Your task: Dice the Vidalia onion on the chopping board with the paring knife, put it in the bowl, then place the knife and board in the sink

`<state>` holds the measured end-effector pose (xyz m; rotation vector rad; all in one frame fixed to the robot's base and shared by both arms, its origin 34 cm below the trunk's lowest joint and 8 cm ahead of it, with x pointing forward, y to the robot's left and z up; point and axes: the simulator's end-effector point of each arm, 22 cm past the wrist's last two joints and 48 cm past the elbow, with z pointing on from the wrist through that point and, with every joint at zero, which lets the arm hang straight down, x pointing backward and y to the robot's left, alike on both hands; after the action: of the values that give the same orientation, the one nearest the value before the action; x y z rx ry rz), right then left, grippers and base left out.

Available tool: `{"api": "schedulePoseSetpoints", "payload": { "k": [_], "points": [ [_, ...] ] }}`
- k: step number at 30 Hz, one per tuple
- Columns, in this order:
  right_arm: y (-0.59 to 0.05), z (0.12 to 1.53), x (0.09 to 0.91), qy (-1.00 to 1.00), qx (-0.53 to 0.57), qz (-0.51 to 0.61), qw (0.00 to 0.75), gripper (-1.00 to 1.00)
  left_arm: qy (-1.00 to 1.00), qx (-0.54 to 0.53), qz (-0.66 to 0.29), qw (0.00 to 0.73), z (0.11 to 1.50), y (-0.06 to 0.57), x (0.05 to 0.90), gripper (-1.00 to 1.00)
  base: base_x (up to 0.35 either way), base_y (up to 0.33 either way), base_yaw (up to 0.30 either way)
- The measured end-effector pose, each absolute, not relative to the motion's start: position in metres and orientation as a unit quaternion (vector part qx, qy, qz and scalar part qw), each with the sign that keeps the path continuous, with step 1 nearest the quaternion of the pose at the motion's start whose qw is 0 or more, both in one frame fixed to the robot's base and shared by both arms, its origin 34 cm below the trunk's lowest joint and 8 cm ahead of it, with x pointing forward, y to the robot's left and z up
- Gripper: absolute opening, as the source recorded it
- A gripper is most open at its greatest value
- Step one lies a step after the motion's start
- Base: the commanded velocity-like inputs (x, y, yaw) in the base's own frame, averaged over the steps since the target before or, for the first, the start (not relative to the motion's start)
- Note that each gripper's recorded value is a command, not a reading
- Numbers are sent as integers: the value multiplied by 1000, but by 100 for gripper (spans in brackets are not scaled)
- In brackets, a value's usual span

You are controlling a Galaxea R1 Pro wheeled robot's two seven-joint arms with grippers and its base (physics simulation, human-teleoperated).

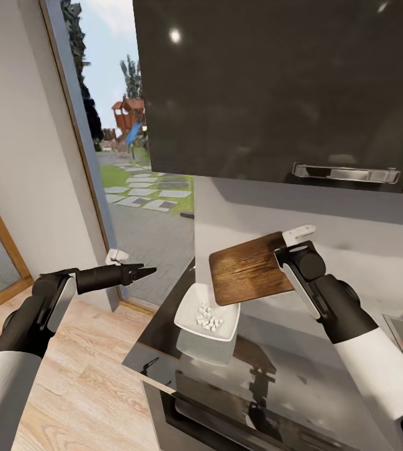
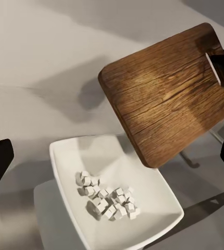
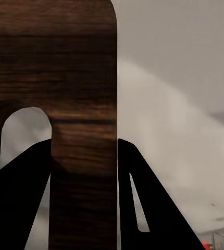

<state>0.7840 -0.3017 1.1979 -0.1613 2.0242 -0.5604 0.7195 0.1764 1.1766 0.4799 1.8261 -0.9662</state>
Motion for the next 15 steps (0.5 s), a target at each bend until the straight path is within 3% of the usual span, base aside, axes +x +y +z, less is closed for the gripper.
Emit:
{"api": "schedulePoseSetpoints", "payload": {
  "k": [15],
  "points": [
    [-348, 1210, 782, 842, 8, -204, 499, -100, 751, 197, -398, 488, 1177, 176, 719, 100, 0, 0, 0]
  ]
}}
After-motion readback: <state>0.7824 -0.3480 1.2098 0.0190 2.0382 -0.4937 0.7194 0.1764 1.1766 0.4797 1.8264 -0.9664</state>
